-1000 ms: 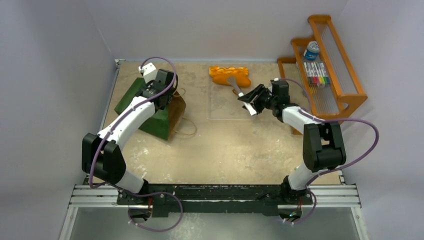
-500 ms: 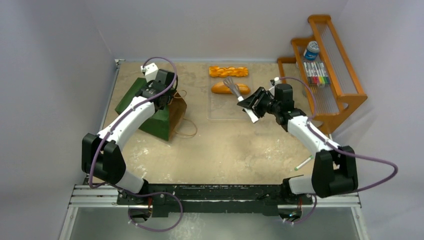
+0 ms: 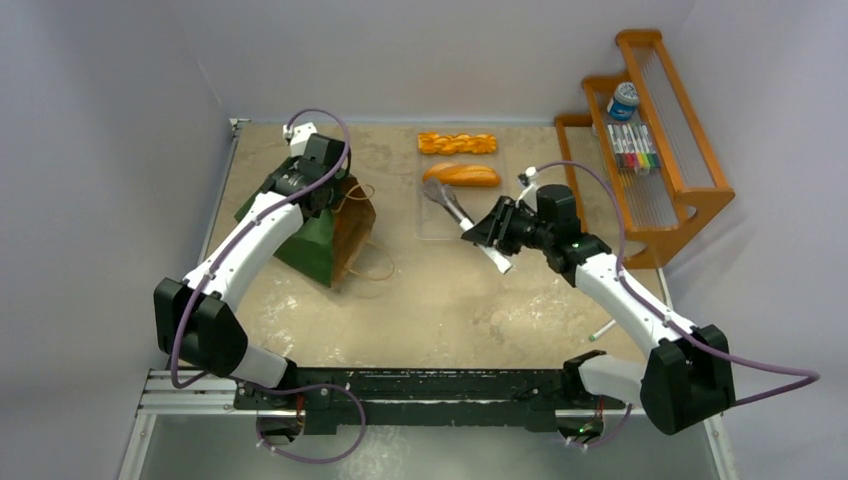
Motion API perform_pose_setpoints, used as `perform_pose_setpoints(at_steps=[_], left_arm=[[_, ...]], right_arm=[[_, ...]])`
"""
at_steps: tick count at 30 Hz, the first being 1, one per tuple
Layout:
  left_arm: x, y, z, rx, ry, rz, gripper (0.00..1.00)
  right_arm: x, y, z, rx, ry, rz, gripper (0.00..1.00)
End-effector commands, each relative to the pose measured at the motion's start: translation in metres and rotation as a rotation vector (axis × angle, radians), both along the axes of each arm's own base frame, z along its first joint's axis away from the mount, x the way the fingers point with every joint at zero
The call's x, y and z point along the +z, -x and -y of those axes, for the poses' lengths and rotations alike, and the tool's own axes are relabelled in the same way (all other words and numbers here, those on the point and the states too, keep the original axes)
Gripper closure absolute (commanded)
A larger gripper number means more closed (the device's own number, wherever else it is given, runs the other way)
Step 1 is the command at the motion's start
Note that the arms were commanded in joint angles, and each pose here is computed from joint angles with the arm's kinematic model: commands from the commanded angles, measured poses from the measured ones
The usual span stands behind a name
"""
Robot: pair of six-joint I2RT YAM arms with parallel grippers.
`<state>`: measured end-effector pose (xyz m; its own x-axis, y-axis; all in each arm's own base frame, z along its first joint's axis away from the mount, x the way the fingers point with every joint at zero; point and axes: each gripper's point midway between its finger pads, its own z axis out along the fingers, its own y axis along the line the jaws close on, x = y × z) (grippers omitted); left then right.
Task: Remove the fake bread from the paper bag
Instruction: Place the fake bread in the container, then take out the fake bread from the paper bag.
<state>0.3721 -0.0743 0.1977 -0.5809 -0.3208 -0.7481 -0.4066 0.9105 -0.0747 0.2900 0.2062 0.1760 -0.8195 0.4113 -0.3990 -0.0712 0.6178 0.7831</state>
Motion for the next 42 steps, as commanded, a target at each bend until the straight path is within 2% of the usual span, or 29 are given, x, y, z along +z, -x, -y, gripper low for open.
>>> perform_pose_setpoints(at_steps=[1, 6, 14, 26, 32, 42], left_arm=[[0.033, -0.004, 0.008, -0.063, 0.034, 0.045, 1.00], [0.027, -0.001, 0.010, -0.093, 0.020, -0.010, 1.00], [0.024, -0.002, 0.013, -0.100, 0.023, -0.024, 1.00], [0.013, -0.002, 0.016, -0.110, 0.038, -0.032, 1.00], [0.011, 0.000, 0.019, -0.115, 0.058, -0.024, 1.00], [0.005, 0.009, 0.017, -0.120, 0.072, -0.019, 1.00]], right_arm=[[0.029, 0.022, -0.030, 0.143, 0.033, 0.146, 0.59], [0.037, 0.043, -0.047, 0.213, 0.058, 0.185, 0.59], [0.049, 0.063, -0.061, 0.285, 0.043, 0.215, 0.59], [0.046, 0.089, -0.106, 0.412, 0.002, 0.173, 0.60], [0.030, 0.088, -0.128, 0.436, -0.021, 0.113, 0.60], [0.020, 0.064, -0.161, 0.433, -0.067, 0.045, 0.59]])
